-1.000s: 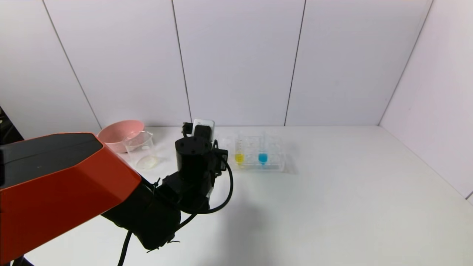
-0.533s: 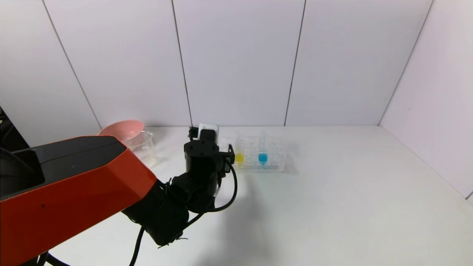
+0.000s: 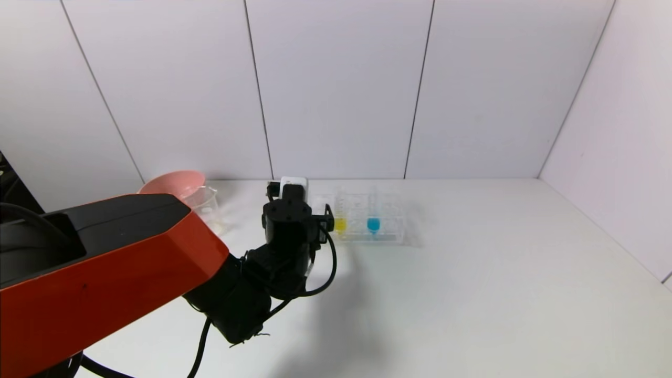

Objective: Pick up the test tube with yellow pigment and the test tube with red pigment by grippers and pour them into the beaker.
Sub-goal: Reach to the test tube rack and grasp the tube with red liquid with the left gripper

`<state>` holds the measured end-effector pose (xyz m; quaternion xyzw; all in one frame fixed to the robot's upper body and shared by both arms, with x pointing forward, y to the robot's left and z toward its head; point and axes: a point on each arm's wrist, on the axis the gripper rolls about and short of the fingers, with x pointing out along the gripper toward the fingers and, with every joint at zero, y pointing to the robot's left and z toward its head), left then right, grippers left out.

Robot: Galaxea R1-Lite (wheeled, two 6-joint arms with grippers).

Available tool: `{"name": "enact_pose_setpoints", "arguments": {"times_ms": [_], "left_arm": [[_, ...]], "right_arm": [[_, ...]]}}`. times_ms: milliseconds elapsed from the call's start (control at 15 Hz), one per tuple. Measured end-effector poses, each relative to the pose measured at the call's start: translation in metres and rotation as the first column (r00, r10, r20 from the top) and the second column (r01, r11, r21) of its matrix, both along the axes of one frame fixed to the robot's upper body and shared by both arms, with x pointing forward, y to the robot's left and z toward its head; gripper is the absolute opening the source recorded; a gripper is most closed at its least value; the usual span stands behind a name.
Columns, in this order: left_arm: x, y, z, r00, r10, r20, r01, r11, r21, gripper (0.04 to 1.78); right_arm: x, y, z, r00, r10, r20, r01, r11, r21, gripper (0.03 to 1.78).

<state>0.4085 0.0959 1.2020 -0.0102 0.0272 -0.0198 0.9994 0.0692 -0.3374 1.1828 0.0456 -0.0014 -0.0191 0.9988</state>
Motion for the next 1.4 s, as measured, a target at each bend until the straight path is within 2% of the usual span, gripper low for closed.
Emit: {"name": "enact_pose_setpoints", "arguments": {"times_ms": [467, 1000, 1200, 1400], "left_arm": [[0.021, -0.001, 0.005, 0.999, -0.038, 0.039, 0.039, 0.999, -0.038, 1.72], [0.035, -0.005, -0.007, 0.998, -0.024, 0.054, 0.026, 0.999, -0.035, 1.71], [0.036, -0.005, -0.009, 0.998, -0.023, 0.056, 0.025, 0.999, -0.032, 1.53], [0.039, -0.005, -0.010, 0.998, -0.015, 0.064, 0.018, 0.999, -0.038, 1.12]], "right_arm": [[0.000, 0.000, 0.000, 1.000, 0.000, 0.000, 0.000, 1.000, 0.000, 1.71], [0.000, 0.000, 0.000, 1.000, 0.000, 0.000, 0.000, 1.000, 0.000, 1.71], [0.000, 0.000, 0.000, 1.000, 0.000, 0.000, 0.000, 1.000, 0.000, 1.71], [0.000, 0.000, 0.000, 1.000, 0.000, 0.000, 0.000, 1.000, 0.000, 1.71]]}}
